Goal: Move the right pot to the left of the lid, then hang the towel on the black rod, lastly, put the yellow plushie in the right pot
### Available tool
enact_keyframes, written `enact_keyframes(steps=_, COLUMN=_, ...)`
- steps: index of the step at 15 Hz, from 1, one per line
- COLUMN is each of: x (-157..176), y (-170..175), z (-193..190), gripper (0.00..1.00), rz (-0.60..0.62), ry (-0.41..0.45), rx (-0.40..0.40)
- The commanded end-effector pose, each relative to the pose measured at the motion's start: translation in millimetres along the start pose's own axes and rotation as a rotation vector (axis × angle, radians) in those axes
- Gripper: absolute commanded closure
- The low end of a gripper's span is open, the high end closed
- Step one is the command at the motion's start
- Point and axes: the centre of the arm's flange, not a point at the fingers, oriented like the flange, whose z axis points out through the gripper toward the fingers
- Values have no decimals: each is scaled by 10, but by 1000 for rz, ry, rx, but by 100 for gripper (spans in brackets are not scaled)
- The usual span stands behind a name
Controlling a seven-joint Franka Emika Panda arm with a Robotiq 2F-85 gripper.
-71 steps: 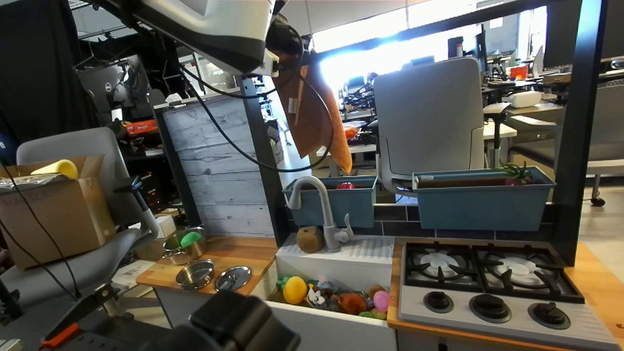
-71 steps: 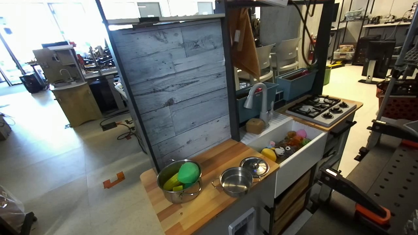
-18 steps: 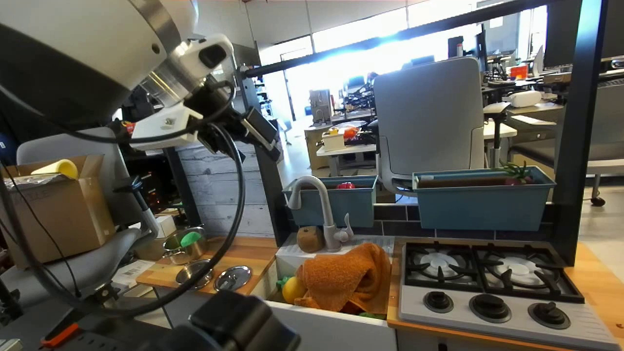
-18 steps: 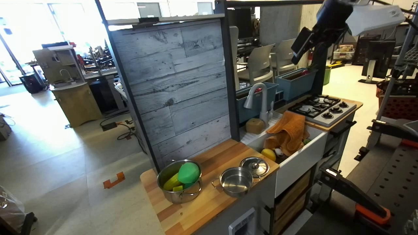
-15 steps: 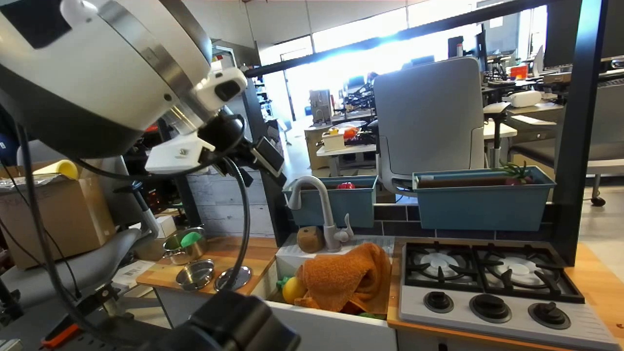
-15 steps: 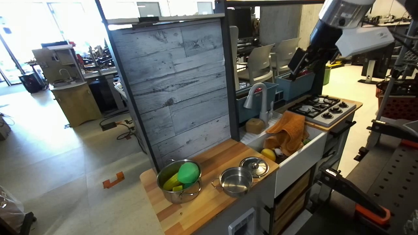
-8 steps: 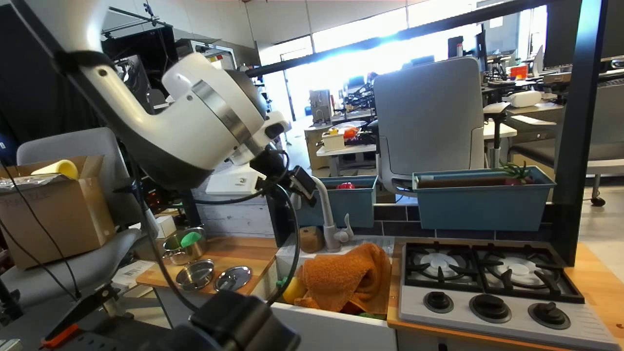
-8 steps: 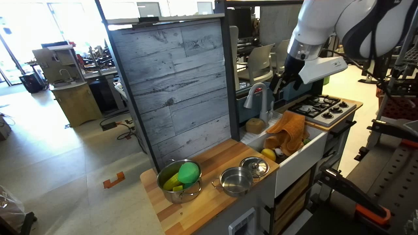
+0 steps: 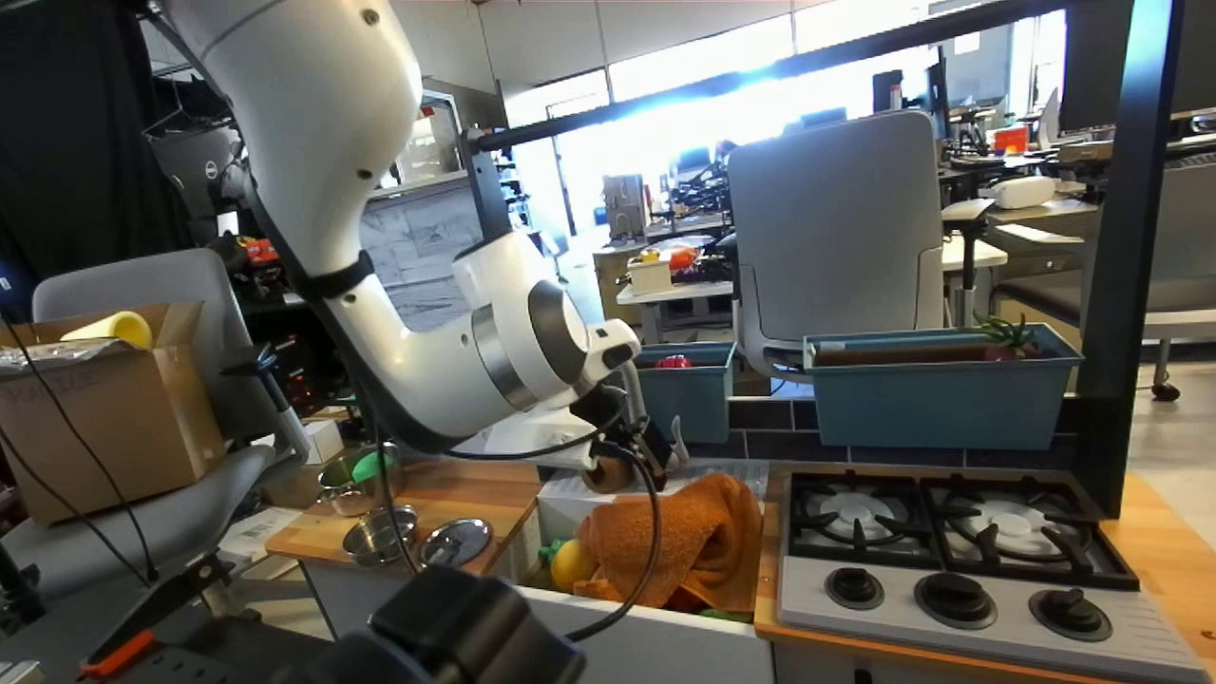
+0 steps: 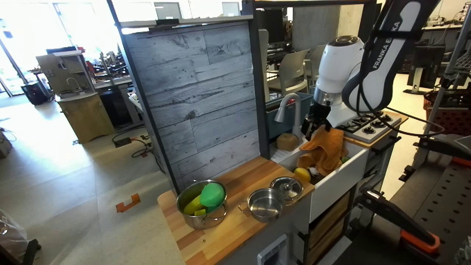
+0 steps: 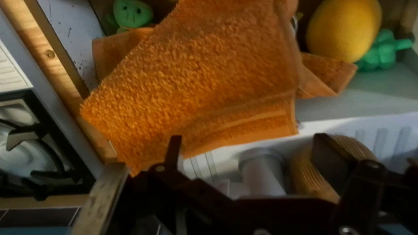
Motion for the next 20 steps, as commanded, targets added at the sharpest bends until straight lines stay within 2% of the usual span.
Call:
enact_keyframes(steps=1, x=49, y=349, z=473, gripper=0, rz=-27, ry=-52, rx=0)
enact_keyframes(steps=2, x=30, y=454, z=625, gripper=0, rz=-23, ry=-63, rx=-3)
enact_keyframes(steps=3, x=22, y=539, z=723, gripper=22, rz=-18, ry=-75, rx=-9)
enact_keyframes(steps=5, x=12, y=672, z=914, gripper=35, rz=-12, ry=-108, rx=-13)
enact_keyframes(steps=6, x=-4, y=727, z=939, gripper=44, rz=-15, ry=-106, rx=-15)
enact_keyframes(steps=10, x=-10, y=813, z=953, gripper=73, rz=-35, ry=-79, rx=-11)
enact_keyframes(steps=13, x=40, y=739, z=875, gripper=96, rz=-72, ry=-46, rx=0)
enact_keyframes(steps=16, x=111, y=573, z=582, gripper=100, rz=-108, ry=-30, rx=24)
enact_keyframes(steps=20, x=35, y=623, z=-198, gripper=98, rz=-144, ry=-45, rx=35)
